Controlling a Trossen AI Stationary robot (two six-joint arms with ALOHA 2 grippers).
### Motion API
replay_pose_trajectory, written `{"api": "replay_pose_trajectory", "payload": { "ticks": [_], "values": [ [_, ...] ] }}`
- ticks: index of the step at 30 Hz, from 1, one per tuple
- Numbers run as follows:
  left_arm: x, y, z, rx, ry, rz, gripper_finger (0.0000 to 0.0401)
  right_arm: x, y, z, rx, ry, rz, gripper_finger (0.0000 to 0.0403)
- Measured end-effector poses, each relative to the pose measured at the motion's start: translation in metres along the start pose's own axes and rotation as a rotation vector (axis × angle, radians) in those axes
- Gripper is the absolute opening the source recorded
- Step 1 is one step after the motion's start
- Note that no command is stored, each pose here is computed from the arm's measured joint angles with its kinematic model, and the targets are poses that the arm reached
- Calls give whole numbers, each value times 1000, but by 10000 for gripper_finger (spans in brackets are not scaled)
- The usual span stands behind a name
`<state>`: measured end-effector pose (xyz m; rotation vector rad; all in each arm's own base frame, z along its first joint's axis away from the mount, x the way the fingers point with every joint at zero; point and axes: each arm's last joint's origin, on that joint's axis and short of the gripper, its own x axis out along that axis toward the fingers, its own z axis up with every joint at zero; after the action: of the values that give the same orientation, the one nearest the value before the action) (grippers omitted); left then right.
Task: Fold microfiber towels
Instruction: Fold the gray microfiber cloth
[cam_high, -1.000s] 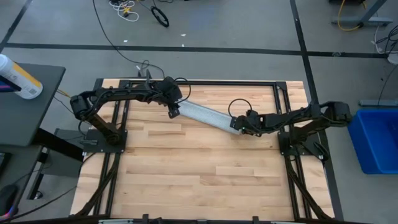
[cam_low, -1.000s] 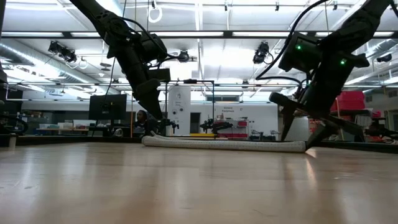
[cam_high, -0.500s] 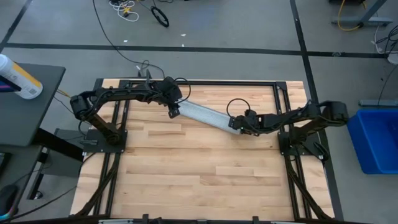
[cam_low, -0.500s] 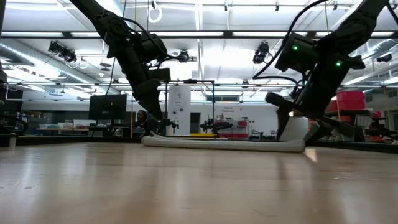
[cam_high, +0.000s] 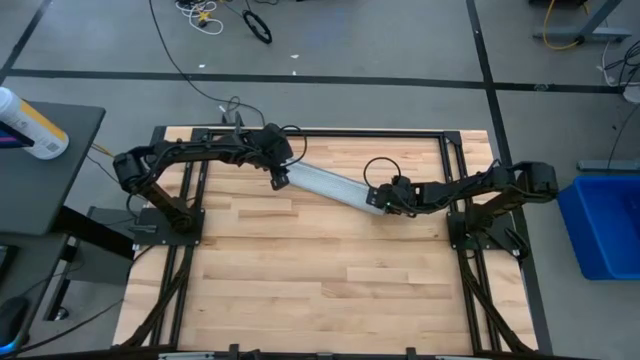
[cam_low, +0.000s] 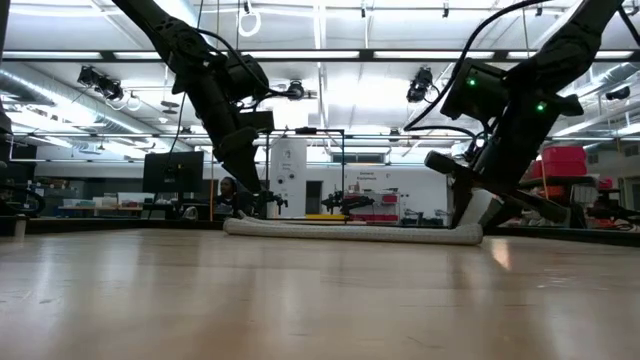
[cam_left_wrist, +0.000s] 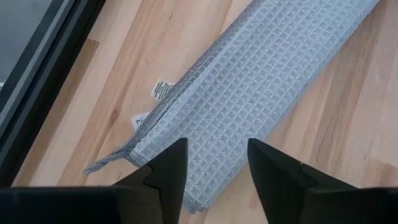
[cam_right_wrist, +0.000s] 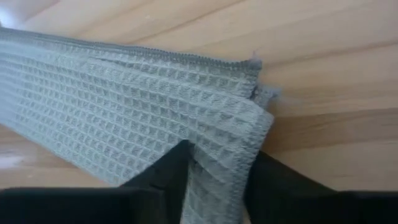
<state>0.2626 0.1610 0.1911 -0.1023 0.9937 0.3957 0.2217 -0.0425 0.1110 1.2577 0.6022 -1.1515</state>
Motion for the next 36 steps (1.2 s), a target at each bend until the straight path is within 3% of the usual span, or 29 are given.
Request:
{"api": "replay_pose_trajectory", "payload": {
  "ticks": [5,7,9,23,36],
  "values": [
    [14,-1,-5,-23,49,-9,88,0,0,0,-57,18,-1,18],
    [22,-2,-9,-31,89,-25,33,0,0,-1,-73,28,1,18],
    [28,-2,-11,-58,104,-26,12,0,0,-1,-83,30,2,26],
    [67,-5,-26,-83,212,-117,2,0,1,-1,-114,45,14,8],
    [70,-5,-27,-85,201,-133,1,-13,22,3,-156,98,154,6]
  ]
}}
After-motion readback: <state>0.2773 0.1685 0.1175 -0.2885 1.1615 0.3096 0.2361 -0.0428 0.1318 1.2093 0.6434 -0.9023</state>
